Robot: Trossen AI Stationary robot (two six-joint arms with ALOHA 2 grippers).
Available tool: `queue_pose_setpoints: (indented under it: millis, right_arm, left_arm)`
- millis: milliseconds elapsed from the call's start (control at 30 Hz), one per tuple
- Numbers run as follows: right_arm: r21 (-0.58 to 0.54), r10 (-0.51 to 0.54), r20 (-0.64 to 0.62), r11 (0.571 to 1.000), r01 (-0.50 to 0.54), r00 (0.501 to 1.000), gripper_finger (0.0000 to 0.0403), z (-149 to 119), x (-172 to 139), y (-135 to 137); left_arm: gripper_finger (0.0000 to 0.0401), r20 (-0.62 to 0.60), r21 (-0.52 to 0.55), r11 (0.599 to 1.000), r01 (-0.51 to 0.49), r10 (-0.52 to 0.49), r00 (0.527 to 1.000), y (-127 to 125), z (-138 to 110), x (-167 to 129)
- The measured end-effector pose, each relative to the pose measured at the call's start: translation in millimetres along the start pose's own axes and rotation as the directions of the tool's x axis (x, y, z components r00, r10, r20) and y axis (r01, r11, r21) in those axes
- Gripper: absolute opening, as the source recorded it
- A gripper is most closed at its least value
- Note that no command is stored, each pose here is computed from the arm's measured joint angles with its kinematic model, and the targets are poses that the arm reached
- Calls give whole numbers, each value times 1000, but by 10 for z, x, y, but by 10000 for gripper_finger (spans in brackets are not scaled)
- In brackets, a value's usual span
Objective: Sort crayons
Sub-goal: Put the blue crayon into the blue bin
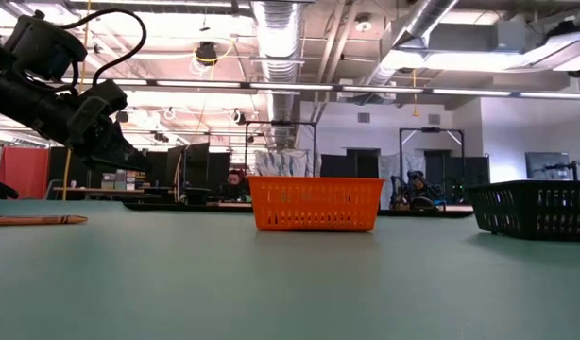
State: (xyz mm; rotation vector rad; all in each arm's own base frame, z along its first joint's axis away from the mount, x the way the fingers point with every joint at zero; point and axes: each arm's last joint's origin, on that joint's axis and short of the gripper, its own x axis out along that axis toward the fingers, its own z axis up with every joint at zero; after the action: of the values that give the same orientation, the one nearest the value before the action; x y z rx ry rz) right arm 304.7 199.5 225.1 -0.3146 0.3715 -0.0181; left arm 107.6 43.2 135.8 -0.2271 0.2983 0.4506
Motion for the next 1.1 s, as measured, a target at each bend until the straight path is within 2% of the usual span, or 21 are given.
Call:
queue_pose_setpoints:
  millis: [67, 100, 167, 233, 267, 333, 400, 467, 533, 633, 700, 833, 933, 1100]
  right_arm:
    - [-27, -9, 9, 1000, 9, 1000, 71, -104, 162, 83]
    - [-28, -9, 14, 1000, 9, 1000, 70, -152, 233, 118]
    - [-19, 19, 17, 1000, -18, 1000, 68, -242, 365, 141]
    - [6, 72, 30, 997, -72, 997, 65, -293, 472, 131]
    - [10, 88, 33, 996, -89, 996, 63, -313, 510, 121]
    - [18, 96, 36, 995, -97, 995, 58, -354, 590, 85]
    - [11, 86, 20, 996, -86, 996, 55, -384, 633, 41]
    - [9, 78, 12, 997, -78, 997, 52, -393, 654, 6]
    - [6, 72, -3, 997, -72, 997, 50, -404, 667, -26]
    - [1, 70, -11, 998, -70, 998, 49, -409, 673, -41]
    - [1, 70, -9, 998, -70, 998, 49, -405, 670, -43]
    - [-1, 73, -11, 997, -73, 997, 49, -407, 669, -41]
    - [-2, 73, -12, 997, -73, 997, 49, -407, 669, -41]
    - [2, 75, -30, 997, -75, 997, 49, -426, 668, -39]
  left_arm:
    - [56, 0, -50, 999, 3, -3, 1000, -1, 0, 0]
    - [56, -4, -126, 992, 20, -20, 1000, -6, -1, 0]
    - [56, -2, -333, 941, 66, -71, 998, -22, 8, -1]
    - [56, 14, -463, 882, 83, -86, 996, -29, 25, -2]
    - [56, 17, -485, 869, 97, -102, 995, -35, 35, -4]
    - [56, 0, -461, 872, 165, -185, 983, -67, 70, -16]
    - [56, 10, -447, 855, 263, -289, 957, -135, 218, -54]
    - [53, 18, -439, 847, 299, -325, 946, -207, 428, -124]
    - [48, -59, -418, 877, 237, -286, 956, -259, 581, -205]
    - [39, -264, -374, 926, 47, -155, 952, -301, 711, -323]
    - [37, -405, -346, 935, -70, -82, 911, -321, 719, -373]
    - [36, -596, -308, 936, -169, -52, 802, -405, 601, -310]
    - [35, -675, -277, 941, -193, -48, 736, -482, 523, -207]
    - [44, -790, -186, 943, -275, 23, 612, -541, 365, -39]
